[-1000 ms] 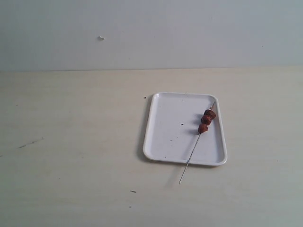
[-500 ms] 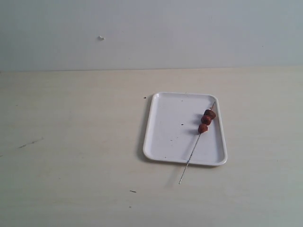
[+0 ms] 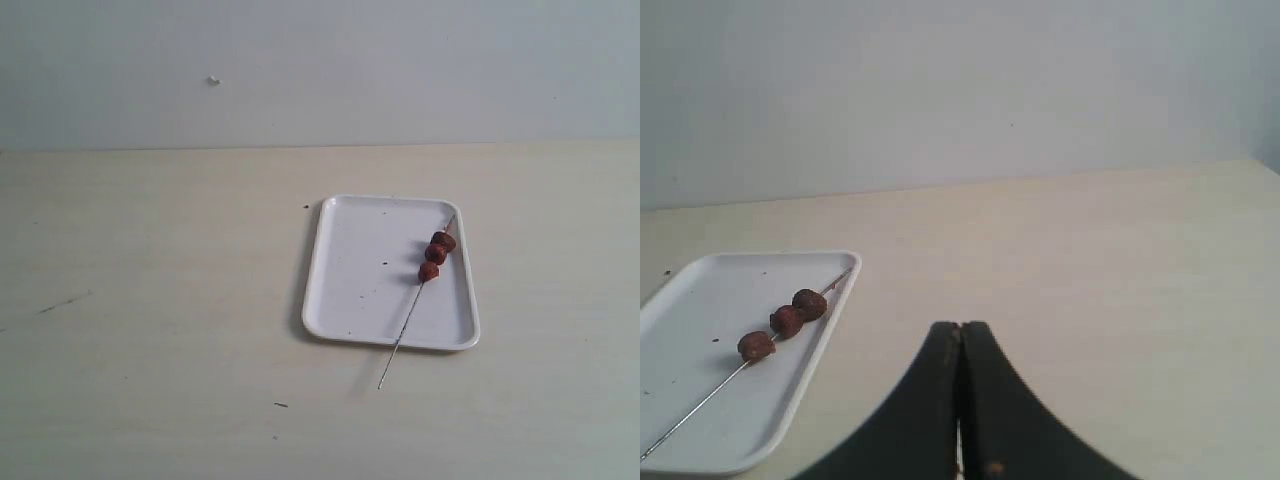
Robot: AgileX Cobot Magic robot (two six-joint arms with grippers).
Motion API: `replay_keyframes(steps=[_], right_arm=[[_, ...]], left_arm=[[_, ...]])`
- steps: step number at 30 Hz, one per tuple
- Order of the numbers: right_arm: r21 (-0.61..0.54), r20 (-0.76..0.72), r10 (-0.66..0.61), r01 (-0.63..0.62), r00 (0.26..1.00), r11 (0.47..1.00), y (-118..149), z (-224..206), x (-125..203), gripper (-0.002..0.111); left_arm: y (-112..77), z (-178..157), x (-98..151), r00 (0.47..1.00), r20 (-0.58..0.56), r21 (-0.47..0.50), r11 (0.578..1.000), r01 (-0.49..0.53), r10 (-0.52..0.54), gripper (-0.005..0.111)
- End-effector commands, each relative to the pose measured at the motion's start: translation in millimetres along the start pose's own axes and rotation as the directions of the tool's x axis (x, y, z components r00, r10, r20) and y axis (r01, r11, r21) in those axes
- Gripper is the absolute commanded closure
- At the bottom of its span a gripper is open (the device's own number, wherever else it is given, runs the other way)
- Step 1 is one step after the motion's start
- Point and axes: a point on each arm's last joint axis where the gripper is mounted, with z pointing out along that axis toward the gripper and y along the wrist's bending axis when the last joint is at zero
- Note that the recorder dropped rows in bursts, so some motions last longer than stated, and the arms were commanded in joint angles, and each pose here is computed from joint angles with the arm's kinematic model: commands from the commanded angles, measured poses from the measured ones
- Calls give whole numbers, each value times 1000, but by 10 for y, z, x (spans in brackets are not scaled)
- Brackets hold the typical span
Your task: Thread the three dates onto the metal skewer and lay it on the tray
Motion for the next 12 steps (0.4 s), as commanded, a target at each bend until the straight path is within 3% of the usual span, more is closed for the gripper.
replay_keyframes(steps=[1,12], right_arm=[[7,-4,-4,4,1000,1000,-6,1,18,108],[6,-4,2,-2,1000,1000,-5,1,18,108]], left_arm=[[3,-3,2,1000,7,-2,1000,4,-4,107],[3,-3,2,1000,7,-2,1000,4,-4,107]])
